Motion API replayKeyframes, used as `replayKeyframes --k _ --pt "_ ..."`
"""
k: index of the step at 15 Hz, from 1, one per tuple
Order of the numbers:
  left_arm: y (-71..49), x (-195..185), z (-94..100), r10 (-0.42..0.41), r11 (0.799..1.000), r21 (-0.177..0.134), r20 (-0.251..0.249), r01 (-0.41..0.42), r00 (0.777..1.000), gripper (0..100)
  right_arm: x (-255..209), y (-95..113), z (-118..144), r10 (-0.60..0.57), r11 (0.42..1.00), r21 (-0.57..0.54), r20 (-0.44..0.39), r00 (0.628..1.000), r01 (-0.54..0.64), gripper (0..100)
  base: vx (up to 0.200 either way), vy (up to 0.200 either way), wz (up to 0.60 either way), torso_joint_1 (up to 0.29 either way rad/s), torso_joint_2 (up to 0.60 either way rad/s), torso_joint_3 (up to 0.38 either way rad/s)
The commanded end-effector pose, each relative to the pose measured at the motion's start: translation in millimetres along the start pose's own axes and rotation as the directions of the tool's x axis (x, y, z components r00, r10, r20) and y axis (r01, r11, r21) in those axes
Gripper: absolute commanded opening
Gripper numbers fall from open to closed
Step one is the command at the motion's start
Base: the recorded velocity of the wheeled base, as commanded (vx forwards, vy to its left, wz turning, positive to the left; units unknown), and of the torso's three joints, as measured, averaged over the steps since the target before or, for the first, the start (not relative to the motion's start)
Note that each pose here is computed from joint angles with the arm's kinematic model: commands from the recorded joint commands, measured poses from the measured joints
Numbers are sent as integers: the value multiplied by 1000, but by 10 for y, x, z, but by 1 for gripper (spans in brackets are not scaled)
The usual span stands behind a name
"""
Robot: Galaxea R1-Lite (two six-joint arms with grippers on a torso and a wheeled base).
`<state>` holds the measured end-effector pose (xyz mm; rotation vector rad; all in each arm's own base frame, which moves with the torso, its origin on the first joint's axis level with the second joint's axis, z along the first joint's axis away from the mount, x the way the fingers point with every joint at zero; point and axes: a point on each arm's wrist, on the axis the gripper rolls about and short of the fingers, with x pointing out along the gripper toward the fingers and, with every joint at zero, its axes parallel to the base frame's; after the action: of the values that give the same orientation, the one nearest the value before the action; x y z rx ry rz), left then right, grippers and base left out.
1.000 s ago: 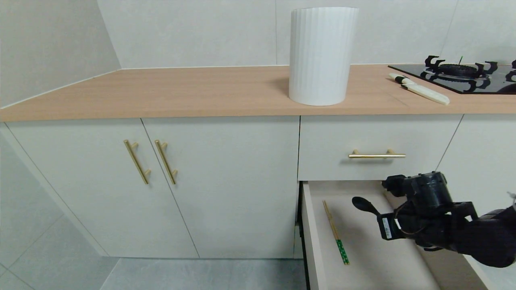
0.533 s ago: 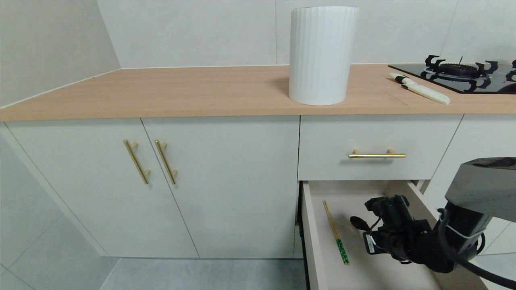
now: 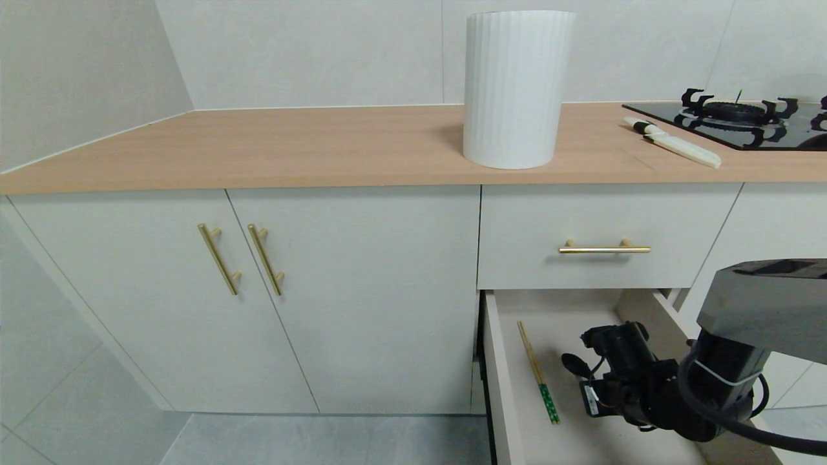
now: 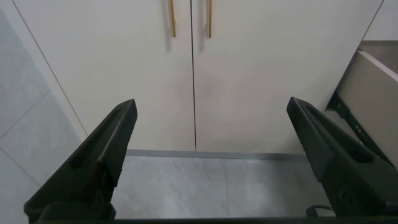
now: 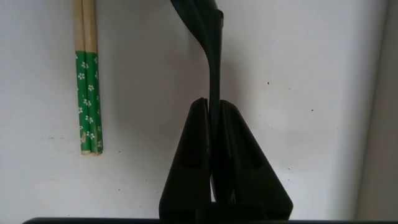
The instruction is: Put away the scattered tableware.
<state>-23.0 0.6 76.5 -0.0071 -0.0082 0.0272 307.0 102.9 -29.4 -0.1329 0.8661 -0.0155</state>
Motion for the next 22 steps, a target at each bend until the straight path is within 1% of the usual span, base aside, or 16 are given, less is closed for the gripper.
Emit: replayKeyframes --k 1,7,8,17,20,22 --pt "0 1 0 0 1000 -1 0 0 1000 100 1 2 -3 0 1000 0 -1 1000 0 0 0 0 0 0 0 0" --pt "0 1 0 0 1000 1 0 0 1000 100 2 2 3 -7 1000 1 3 1000 7 0 0 0 0 0 0 0" --pt "0 1 0 0 1000 1 0 0 1000 100 5 1 -4 -7 1000 0 0 1000 7 100 0 0 0 0 0 0" --pt "0 1 0 0 1000 -1 0 0 1000 100 -38 -27 29 -9 1000 8 12 1000 9 100 0 0 0 0 0 0" --pt "0 1 0 0 1000 -1 0 0 1000 100 -305 -113 211 -6 999 34 70 998 4 100 0 0 0 0 0 0" --pt "0 1 0 0 1000 1 0 0 1000 100 -581 -177 303 -2 999 43 65 998 0 100 0 0 0 0 0 0"
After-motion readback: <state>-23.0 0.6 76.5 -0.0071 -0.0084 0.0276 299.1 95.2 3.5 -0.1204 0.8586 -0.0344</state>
